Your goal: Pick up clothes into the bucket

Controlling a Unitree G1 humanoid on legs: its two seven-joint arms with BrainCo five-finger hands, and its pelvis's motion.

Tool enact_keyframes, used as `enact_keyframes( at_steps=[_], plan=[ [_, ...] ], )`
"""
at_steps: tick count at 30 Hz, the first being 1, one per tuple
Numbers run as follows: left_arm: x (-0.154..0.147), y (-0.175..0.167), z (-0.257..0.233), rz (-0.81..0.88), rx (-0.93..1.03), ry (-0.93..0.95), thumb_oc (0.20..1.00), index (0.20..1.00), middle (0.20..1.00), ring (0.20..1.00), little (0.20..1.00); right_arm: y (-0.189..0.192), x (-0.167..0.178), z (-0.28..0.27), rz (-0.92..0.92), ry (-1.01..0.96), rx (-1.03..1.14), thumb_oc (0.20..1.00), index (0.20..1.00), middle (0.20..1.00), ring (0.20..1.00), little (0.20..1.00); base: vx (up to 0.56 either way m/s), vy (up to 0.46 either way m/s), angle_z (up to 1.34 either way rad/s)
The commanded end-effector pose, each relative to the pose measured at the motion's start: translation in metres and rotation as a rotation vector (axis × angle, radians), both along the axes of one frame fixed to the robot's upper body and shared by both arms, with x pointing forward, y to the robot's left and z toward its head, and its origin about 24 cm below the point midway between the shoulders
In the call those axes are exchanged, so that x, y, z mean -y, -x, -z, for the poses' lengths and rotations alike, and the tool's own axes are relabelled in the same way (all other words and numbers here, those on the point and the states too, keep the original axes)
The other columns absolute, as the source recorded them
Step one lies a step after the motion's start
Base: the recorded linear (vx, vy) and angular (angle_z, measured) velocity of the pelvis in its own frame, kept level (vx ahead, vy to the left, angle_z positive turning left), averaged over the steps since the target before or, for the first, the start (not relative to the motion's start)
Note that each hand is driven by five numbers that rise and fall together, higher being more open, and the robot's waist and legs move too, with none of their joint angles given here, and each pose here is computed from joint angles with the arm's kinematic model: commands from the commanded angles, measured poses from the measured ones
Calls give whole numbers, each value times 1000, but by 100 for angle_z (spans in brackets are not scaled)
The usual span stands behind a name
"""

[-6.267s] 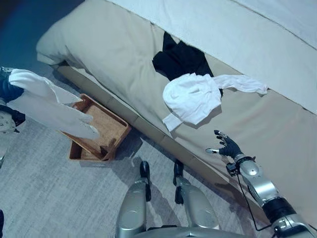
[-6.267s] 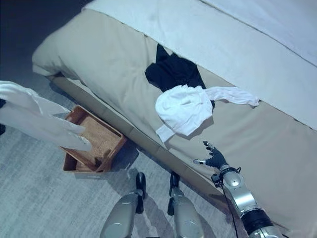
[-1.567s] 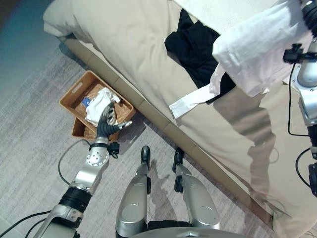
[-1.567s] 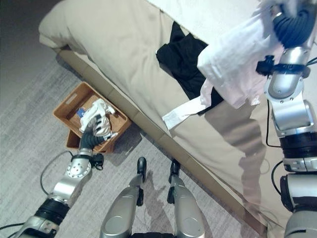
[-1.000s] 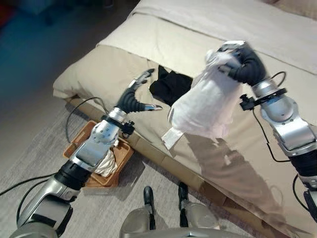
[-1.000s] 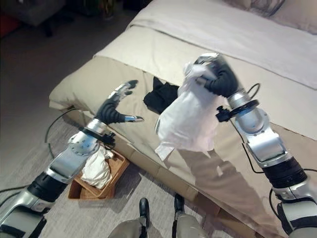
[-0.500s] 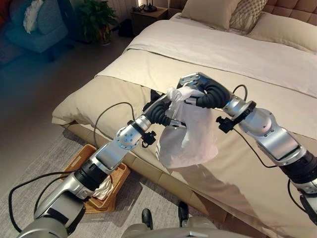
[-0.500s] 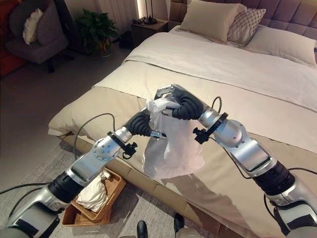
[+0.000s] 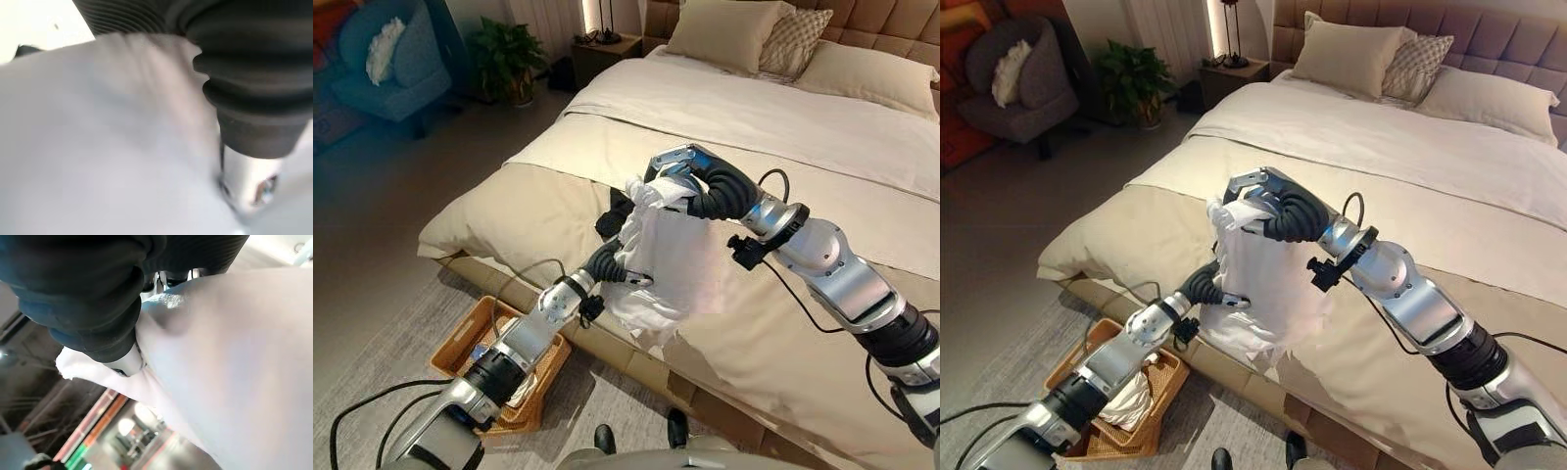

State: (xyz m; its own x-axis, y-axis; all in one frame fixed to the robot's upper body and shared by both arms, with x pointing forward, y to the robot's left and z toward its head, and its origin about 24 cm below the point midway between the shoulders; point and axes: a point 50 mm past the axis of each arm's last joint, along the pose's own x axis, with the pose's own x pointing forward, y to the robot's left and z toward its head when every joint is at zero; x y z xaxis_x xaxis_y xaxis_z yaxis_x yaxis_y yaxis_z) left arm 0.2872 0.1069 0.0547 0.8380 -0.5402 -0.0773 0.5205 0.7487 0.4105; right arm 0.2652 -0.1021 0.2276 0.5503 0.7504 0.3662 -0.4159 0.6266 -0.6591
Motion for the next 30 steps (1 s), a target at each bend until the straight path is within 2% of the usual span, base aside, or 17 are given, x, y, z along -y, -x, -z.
enact_keyframes(
  at_steps=[1, 6, 9, 13, 14, 16, 19, 23, 28, 30],
  plan=[
    [16, -10, -17, 58, 46, 57, 200, 200, 200, 200, 200, 26, -8, -48, -135, -173, 215, 1000, 1000, 1000, 1000, 1000, 0, 0, 0],
    [11, -17, -32, -16, 113, 113, 200, 200, 200, 200, 200, 21, 0, -44, -64, -182, 219, 1000, 1000, 1000, 1000, 1000, 0, 0, 0],
    [-9, -20, -39, -117, 158, 138, 200, 200, 200, 200, 200, 15, 15, -36, 27, -210, 198, 1000, 1000, 1000, 1000, 1000, 38, -1, 3],
    [-57, -13, -44, -307, 212, 141, 200, 200, 200, 200, 200, 9, 52, -11, 220, -263, 107, 1000, 1000, 1000, 1000, 1000, 5, -1, 1],
    [-125, -3, -76, -493, 326, 118, 200, 200, 200, 200, 200, 8, 83, 11, 380, -270, 32, 1000, 1000, 1000, 1000, 1000, 76, 14, -2],
    [-135, 12, -66, -545, 304, 135, 200, 200, 200, 200, 200, 8, 91, 24, 439, -263, -10, 1000, 1000, 1000, 1000, 1000, 56, 12, -6],
    [-175, 32, -44, -745, 253, 101, 200, 200, 200, 200, 200, 1, 113, 58, 582, -264, -139, 1000, 1000, 1000, 1000, 1000, 36, 8, 0],
    [-222, 55, -47, -987, 320, 47, 200, 200, 200, 200, 200, 9, 142, 110, 777, -276, -313, 1000, 1000, 1000, 1000, 1000, 0, 16, 8],
    [-257, 75, -57, -1176, 396, 16, 200, 200, 200, 200, 200, 27, 161, 172, 950, -240, -526, 1000, 1000, 1000, 1000, 1000, -55, 16, 12],
    [-260, 76, -60, -1191, 408, 16, 200, 200, 200, 200, 200, 30, 162, 183, 972, -234, -561, 1000, 1000, 1000, 1000, 1000, -80, 12, 3]
  ],
)
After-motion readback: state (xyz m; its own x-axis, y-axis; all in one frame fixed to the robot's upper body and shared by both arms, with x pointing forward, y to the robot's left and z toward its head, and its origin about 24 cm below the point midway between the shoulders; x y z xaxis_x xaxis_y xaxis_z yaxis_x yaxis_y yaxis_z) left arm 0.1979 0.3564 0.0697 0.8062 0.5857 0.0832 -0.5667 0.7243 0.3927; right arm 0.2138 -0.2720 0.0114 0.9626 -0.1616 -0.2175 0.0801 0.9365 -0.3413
